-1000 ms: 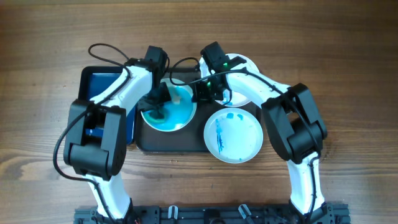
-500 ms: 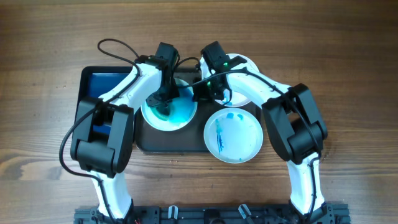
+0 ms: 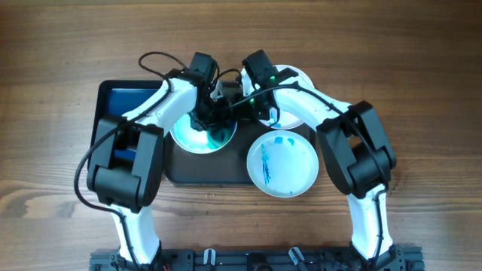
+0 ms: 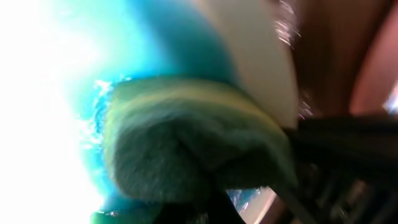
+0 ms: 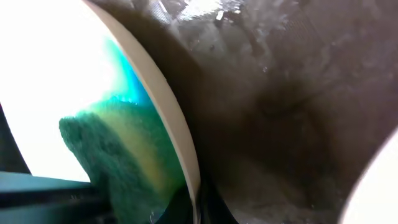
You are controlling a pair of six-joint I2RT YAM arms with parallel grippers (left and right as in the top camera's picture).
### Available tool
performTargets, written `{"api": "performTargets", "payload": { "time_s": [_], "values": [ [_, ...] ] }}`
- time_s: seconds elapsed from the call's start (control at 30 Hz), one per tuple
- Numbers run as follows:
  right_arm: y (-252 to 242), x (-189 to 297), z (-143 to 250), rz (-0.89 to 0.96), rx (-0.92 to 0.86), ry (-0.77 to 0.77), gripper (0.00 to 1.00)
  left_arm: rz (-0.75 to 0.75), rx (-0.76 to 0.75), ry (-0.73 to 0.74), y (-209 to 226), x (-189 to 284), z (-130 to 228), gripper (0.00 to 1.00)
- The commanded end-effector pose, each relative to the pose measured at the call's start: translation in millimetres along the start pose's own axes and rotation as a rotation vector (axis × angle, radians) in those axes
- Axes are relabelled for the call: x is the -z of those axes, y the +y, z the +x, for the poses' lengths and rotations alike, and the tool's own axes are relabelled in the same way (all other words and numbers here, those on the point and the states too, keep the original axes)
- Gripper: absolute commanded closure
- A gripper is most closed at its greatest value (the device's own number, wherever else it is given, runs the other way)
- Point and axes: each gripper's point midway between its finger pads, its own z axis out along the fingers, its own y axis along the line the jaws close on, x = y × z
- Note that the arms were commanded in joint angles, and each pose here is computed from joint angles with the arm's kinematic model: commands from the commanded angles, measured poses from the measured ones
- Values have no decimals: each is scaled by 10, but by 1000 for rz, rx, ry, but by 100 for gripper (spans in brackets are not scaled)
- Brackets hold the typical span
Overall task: Clean dirty plates on tray and stack at the side
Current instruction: 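Scrub the plate surface with the sponge while the right gripper holds it, then return the sponge to the blue tray with the left gripper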
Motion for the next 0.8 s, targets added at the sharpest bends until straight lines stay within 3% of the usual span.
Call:
{"api": "performTargets", "payload": {
  "time_s": [0.0, 0.07, 0.23, 0.47, 0.77],
  "values": [
    [-107, -206, 186, 26, -24, 69, 96, -489, 282, -209, 1081, 225, -285, 96],
    [-110, -207, 184, 29, -25, 67, 96, -548, 311, -220, 1225, 425, -309, 96],
    [-144, -206, 179, 48, -32, 62, 96, -515, 356, -278, 1183, 957, -478, 96],
    [-175, -119, 184, 101, -31, 50, 95, -344, 358, -276, 1095, 1571, -479, 96],
    [-4, 922, 144, 516, 153, -219, 96, -250, 492, -190, 1523, 1781, -262, 96]
  ]
}}
